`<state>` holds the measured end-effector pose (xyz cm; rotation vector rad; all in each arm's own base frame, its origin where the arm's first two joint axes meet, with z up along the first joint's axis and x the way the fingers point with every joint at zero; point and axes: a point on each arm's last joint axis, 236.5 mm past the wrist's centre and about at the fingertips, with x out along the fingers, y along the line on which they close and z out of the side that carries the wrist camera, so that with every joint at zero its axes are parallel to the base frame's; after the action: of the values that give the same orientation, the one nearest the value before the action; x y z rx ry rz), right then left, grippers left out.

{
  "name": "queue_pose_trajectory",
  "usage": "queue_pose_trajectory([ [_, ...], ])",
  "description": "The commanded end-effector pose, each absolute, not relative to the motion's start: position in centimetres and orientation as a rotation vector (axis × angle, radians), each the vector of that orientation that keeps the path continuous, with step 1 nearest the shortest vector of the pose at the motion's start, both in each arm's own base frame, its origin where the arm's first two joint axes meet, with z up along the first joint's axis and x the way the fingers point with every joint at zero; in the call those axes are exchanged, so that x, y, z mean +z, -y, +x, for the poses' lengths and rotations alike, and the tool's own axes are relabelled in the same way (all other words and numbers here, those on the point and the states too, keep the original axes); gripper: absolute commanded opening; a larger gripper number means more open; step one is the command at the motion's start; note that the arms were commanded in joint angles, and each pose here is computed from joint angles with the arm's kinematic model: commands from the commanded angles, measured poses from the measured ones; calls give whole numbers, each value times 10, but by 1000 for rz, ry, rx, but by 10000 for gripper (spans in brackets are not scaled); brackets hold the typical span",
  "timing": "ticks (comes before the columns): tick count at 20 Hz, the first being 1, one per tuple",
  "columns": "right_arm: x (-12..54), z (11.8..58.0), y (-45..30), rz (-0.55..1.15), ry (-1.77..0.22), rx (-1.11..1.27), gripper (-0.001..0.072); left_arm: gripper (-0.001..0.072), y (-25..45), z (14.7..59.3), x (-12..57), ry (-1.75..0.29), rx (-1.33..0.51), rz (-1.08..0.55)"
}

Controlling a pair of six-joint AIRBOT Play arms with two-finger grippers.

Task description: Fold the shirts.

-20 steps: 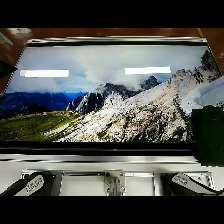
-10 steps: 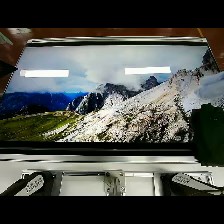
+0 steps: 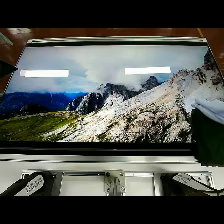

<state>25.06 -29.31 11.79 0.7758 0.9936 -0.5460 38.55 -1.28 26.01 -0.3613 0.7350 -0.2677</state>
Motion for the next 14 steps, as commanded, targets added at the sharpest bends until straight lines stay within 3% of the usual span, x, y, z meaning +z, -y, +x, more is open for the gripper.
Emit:
queue_pose_trajectory([
  [1,74,171,283,863,-1278,-726,71,32,13,385,260,-734,-272,-353],
  [5,14,142,242,983,-1438,-718,71,32,13,386,260,-733,-271,-353],
  [10,-34,129,243,1000,-1397,-853,81,32,13,386,260,-733,-271,-354],
  [11,-38,125,247,986,-1397,-881,183,32,13,386,260,-733,-271,-354],
  [12,-39,120,252,963,-1403,-907,470,32,13,386,260,-733,-270,-354],
  [13,-37,117,255,942,-1407,-922,577,32,13,386,260,-735,-272,-354],
  [14,-30,115,261,918,-1397,-943,577,31,15,387,258,-739,-276,-353],
])
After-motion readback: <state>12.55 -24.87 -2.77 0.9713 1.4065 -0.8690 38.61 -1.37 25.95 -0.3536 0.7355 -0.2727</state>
